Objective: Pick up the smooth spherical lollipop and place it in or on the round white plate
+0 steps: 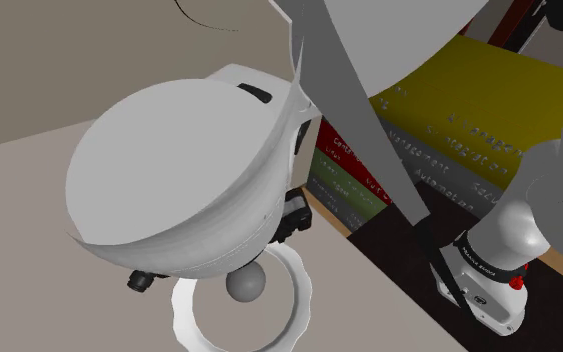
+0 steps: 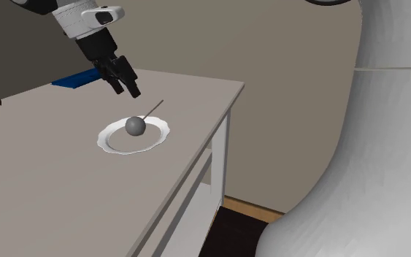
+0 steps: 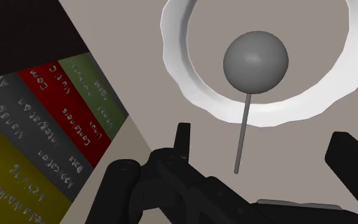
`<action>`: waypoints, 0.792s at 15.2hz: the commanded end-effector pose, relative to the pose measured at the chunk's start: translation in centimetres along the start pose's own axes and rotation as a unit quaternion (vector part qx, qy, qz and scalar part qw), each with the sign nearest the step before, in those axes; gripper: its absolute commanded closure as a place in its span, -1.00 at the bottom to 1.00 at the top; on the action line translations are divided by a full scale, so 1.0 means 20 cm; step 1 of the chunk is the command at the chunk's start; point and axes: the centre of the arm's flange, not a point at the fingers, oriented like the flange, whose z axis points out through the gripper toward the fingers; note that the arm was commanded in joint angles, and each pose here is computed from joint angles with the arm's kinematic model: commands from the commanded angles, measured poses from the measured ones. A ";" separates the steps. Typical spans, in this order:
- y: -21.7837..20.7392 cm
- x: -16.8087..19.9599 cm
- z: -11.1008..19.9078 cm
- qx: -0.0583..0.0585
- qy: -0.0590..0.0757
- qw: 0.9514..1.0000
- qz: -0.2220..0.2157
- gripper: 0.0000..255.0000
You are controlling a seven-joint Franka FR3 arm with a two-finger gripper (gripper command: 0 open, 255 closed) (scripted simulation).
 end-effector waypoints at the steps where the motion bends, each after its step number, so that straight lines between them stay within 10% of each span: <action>1: 0.00 0.00 0.00 0.000 0.000 1.000 0.000 -1.00; 5: 0.00 0.00 -0.25 0.000 0.000 1.000 0.000 -1.00; 12: 0.00 0.00 -0.25 0.000 0.000 1.000 0.000 -1.00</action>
